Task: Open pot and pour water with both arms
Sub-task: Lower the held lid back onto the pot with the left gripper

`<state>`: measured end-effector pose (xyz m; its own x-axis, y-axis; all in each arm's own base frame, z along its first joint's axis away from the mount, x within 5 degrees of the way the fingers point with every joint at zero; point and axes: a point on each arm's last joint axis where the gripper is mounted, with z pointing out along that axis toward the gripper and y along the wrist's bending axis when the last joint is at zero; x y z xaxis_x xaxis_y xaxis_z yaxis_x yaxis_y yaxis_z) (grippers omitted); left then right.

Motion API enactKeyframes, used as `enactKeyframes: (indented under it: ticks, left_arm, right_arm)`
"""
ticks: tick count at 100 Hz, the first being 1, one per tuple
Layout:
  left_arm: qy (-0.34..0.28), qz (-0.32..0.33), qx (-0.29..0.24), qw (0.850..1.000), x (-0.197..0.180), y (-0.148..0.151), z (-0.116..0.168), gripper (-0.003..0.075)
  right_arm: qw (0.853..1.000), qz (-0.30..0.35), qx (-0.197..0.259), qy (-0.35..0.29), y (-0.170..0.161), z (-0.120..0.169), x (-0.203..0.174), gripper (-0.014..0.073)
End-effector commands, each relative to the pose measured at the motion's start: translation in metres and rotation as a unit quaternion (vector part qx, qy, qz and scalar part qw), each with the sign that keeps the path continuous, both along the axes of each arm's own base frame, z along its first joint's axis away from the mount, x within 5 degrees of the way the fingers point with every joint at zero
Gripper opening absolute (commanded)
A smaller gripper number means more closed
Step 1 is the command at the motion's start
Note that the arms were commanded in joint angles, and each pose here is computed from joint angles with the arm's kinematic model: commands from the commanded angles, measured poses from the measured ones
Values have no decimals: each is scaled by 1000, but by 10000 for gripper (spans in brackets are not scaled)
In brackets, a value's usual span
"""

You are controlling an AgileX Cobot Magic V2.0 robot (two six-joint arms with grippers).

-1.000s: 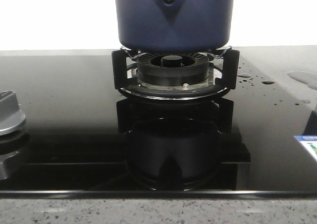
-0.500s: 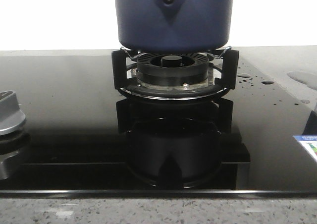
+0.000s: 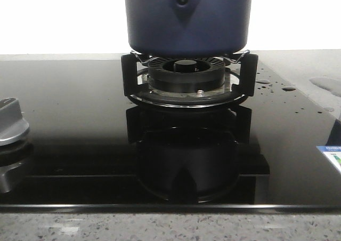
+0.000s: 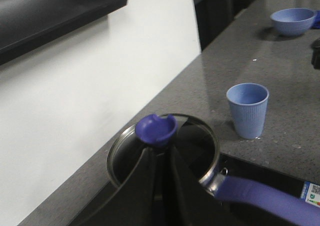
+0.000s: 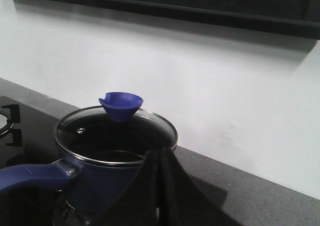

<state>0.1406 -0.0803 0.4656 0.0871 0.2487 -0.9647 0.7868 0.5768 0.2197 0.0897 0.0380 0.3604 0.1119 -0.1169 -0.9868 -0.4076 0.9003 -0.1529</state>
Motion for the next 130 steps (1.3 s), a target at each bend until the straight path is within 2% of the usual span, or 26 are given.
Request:
enactKeyframes:
  ticks: [1, 18, 25, 38, 51, 101, 114, 122, 130]
  left_arm:
    - [-37, 53, -57, 996, -32, 10, -5, -20]
    - [-64, 154, -135, 977, -77, 31, -67, -20]
    - [-71, 167, -173, 968, -96, 36, -90, -20]
    - [-66, 163, -197, 964, -112, 38, -122, -20]
    - [-70, 164, -199, 964, -116, 39, -130, -20]
    - [-75, 176, -202, 960, -115, 41, -129, -20]
    - [-103, 218, -191, 951, -111, 47, -130, -20]
    - [-125, 254, -151, 947, -107, 53, -133, -20]
    - [-137, 292, -72, 944, -101, 58, -146, -20]
  right_arm:
    - [1000, -12, -14, -19, -2, 10, -1, -64]
    - [1000, -11, -14, -19, -2, 10, -1, -64]
    - [1000, -11, -14, -19, -2, 10, -1, -64]
    - [1000, -11, -14, -19, -2, 10, -1, -64]
    - [1000, -11, -14, -19, -2, 10, -1, -64]
    - [1000, -11, -14, -19, -2, 10, -1, -64]
    - [1000, -11, -14, -19, -2, 10, -1, -64]
    - [1000, -11, -14, -19, -2, 10, -1, -64]
    - [1000, -11, -14, -19, -2, 10, -1, -64]
